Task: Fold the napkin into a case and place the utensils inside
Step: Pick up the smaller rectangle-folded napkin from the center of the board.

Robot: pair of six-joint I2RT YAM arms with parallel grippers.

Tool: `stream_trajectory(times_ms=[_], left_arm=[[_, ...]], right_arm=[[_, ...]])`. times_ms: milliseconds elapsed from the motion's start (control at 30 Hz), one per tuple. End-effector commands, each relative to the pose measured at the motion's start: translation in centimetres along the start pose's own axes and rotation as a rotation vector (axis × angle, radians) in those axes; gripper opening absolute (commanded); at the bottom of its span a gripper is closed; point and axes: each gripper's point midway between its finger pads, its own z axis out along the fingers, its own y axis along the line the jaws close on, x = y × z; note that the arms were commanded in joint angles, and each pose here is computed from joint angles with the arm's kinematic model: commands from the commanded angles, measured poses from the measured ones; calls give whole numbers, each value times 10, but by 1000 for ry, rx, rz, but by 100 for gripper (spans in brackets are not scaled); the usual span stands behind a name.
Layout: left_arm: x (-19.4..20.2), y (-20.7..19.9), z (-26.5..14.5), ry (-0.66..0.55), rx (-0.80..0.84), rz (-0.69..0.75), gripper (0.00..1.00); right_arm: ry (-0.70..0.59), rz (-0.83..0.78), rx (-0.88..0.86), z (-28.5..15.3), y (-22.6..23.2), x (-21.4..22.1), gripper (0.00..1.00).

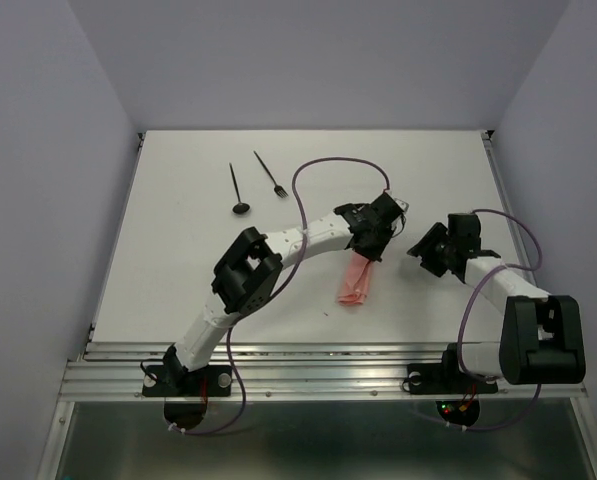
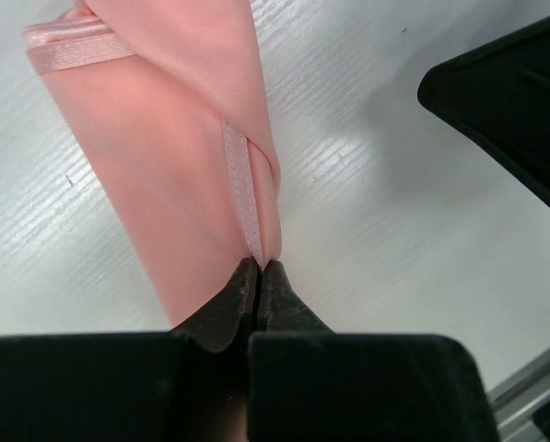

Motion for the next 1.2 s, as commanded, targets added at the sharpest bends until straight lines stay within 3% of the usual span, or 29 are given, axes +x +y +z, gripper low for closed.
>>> stream_trajectory(times_ms=[0,600,800,1167], left_arm=[[-33,-26,-38,-95,224,21,0],[-60,-105,-63,-102,761,63,0],[-56,-115,-56,-78,895,49,0],[-47,-94,-30,-44,945,10,0]], right_arm=[[-69,-3,-74,-19,22,-19,57],[-445,-57,-20,-112,41,-100,58],[-462,-62,-8,-115,37,-101,59],[-429,-65,27,-103,26,-93,59]])
